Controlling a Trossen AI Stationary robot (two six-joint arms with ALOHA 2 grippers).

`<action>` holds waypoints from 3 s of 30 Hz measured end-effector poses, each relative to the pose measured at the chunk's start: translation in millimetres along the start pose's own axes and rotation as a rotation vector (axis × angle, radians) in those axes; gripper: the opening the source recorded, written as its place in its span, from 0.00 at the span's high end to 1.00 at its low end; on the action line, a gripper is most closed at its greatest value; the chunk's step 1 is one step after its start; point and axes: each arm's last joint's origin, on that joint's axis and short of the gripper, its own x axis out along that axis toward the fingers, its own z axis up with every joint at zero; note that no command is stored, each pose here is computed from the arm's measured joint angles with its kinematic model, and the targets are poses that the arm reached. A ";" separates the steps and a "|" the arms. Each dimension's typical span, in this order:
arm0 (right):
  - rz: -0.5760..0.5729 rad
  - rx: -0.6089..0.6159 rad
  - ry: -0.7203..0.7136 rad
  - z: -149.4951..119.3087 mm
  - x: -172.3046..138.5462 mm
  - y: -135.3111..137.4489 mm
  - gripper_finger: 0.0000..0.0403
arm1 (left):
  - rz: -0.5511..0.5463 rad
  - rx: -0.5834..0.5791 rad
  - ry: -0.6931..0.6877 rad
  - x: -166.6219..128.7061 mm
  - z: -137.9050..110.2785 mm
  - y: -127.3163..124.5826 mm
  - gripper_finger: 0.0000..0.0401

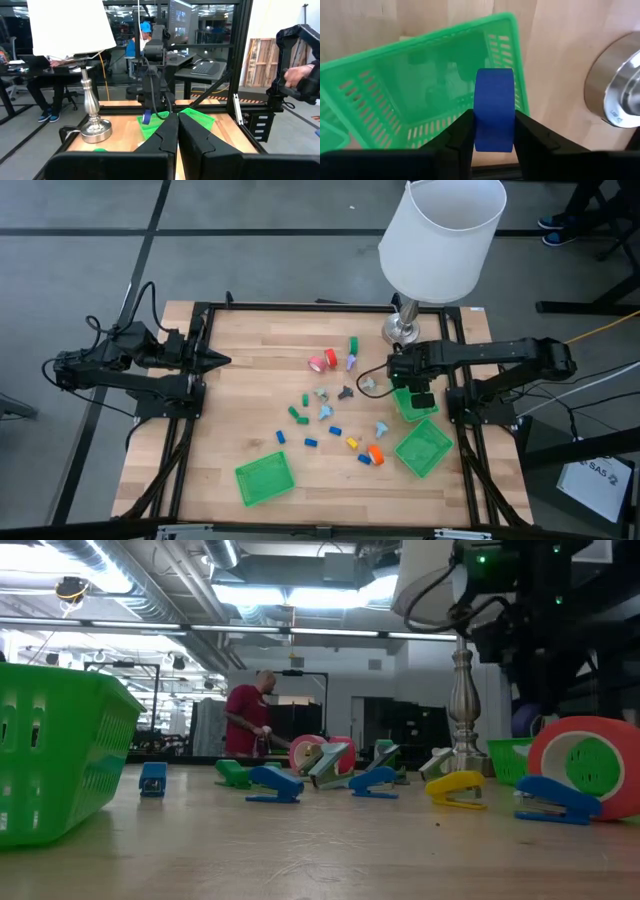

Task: Pick and place Stapler, Stapler remover, tape
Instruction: Put the blue tape into the top right green bin, then put the orange tape into the top right green bin

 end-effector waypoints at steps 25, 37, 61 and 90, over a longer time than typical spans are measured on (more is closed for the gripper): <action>-0.010 -0.038 -0.055 -1.4 35.2 7.2 0.68 | 0.000 0.000 0.000 0.0 0.0 0.0 0.99; -0.016 0.019 -0.053 -1.5 35.4 5.7 0.60 | 0.000 0.000 0.000 0.0 0.0 0.0 0.98; 0.060 0.477 -0.283 29.2 -44.6 -3.5 0.58 | 0.000 0.000 0.000 0.0 0.0 0.0 0.98; 0.524 0.955 -0.088 108.0 -14.6 106.5 0.58 | 0.000 0.000 0.000 0.0 0.0 0.0 0.99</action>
